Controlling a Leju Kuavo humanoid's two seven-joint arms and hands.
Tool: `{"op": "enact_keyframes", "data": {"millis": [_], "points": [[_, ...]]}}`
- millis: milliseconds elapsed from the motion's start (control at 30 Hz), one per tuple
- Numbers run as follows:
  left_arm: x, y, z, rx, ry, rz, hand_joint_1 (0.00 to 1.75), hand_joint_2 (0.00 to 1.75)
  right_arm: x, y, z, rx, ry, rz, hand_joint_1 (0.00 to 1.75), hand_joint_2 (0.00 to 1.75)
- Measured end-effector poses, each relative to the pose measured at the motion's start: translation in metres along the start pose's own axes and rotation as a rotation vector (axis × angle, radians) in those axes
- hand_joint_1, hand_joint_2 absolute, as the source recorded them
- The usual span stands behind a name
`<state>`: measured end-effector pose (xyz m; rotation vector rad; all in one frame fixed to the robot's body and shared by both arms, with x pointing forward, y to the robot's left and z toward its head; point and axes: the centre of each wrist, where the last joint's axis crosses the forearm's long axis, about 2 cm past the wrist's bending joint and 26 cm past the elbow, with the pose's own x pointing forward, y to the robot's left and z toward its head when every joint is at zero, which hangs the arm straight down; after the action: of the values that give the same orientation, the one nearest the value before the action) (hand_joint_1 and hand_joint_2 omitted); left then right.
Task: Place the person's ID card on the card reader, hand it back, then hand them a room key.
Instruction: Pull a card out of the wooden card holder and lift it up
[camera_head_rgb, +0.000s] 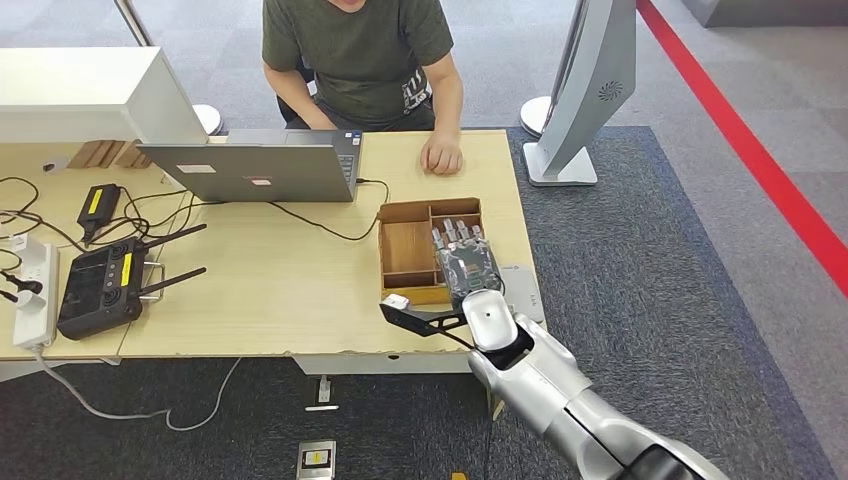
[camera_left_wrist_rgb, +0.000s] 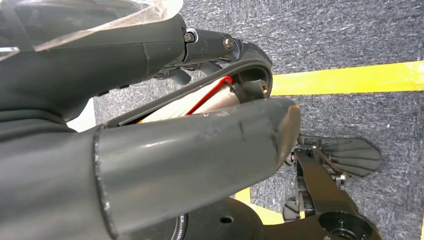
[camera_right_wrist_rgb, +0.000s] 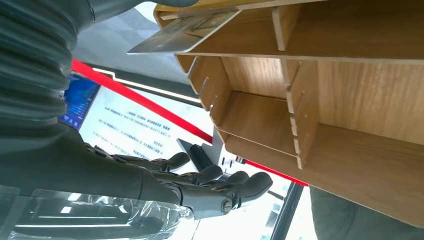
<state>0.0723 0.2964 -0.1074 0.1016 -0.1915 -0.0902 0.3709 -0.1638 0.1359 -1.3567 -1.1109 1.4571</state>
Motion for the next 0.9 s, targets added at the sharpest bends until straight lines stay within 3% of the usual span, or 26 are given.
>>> {"op": "enact_keyframes", "data": {"millis": [900], "points": [[-0.001, 0.0, 0.0, 0.006, -0.004, 0.005, 0.0, 0.0, -0.003, 0.004, 0.013, 0.039, -0.032, -0.004, 0.0, 1.75]]}}
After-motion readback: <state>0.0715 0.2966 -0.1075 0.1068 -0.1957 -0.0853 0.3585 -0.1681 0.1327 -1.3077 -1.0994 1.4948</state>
